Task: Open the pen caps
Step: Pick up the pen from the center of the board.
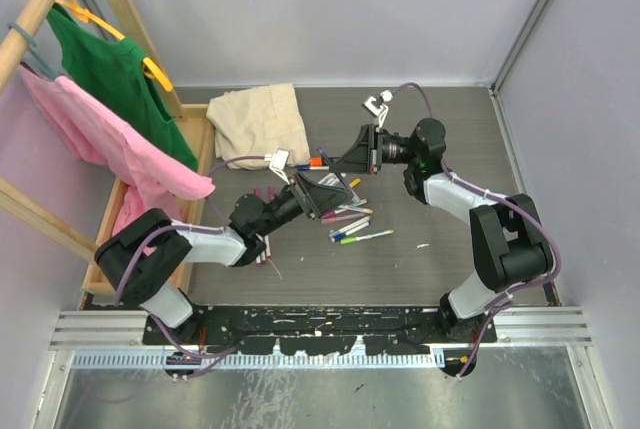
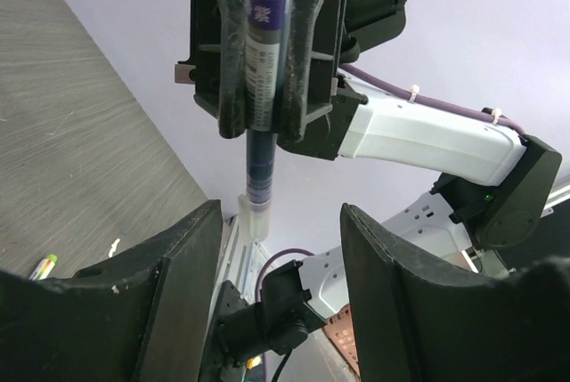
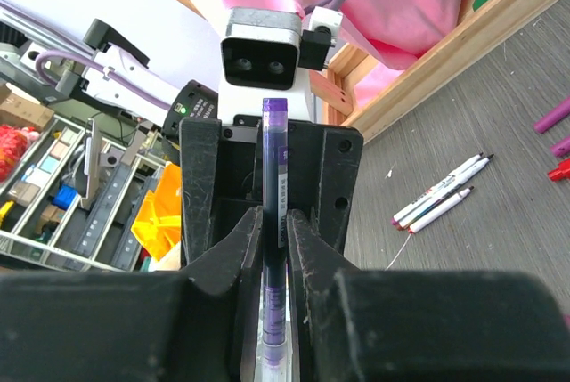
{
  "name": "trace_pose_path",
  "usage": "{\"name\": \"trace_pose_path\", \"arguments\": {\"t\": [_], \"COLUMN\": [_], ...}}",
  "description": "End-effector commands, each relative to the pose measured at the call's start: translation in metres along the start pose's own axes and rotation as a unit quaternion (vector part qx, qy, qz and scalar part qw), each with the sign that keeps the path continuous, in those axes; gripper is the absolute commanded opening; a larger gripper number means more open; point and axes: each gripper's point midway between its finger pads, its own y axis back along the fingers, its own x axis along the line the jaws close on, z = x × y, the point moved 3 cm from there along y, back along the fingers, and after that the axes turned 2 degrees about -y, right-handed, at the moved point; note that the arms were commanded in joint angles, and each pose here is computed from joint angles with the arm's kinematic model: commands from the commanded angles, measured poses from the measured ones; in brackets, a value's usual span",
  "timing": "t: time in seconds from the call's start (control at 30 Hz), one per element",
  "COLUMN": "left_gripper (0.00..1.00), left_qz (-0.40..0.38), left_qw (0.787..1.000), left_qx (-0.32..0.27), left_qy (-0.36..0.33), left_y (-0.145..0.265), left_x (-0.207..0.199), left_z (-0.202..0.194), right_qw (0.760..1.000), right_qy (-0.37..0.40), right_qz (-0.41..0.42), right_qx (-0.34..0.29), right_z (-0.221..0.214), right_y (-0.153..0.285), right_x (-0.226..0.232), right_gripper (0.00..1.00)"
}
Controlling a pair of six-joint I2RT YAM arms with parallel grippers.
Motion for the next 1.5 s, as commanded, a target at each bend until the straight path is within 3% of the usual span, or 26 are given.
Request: {"name": "trace_pose_path", "arguments": {"t": [0.0,0.2,0.43,0.63,0.83,1.1,1.4,1.47], "left_gripper": [0.56,0.52,0.39,0.24,0.01,0.00,0.00,0.00], "left_qz": [-0.046,-0.047,-0.053,-0.048,-0.035,0.005,0.082,0.096], "left_qw": [0.999,0.998,0.998,0.998,0.998,0.995,0.981,0.977], "left_qx": [-0.013,-0.017,-0.010,-0.012,-0.015,-0.007,0.040,0.055], "left_qy": [-0.022,-0.026,-0.025,-0.035,-0.051,-0.099,-0.171,-0.184], "left_y": [-0.012,-0.017,-0.021,-0.019,-0.011,0.008,0.032,0.040], "left_x": [-0.019,-0.019,-0.021,-0.018,-0.012,-0.008,-0.003,-0.005], "left_z": [0.007,0.008,0.003,0.003,0.001,0.000,0.001,0.001], "right_qw": [0.999,0.999,1.000,0.999,0.999,0.999,0.996,0.992], "right_qy": [0.035,0.027,0.021,0.023,0.034,0.044,0.085,0.122], "right_qz": [0.016,0.020,0.019,0.020,0.021,0.009,0.007,-0.004], "right_qx": [-0.013,-0.013,-0.013,-0.012,-0.006,-0.010,0.009,0.013], "right_z": [0.005,0.004,0.003,0.003,0.003,0.009,0.012,0.017], "right_y": [-0.001,-0.003,-0.003,-0.003,-0.002,0.006,0.011,0.015], "right_x": [0.014,0.013,0.010,0.010,0.010,0.005,0.011,0.011], "right_gripper": [0.01,0.01,0.01,0.03,0.04,0.06,0.34,0.40]}}
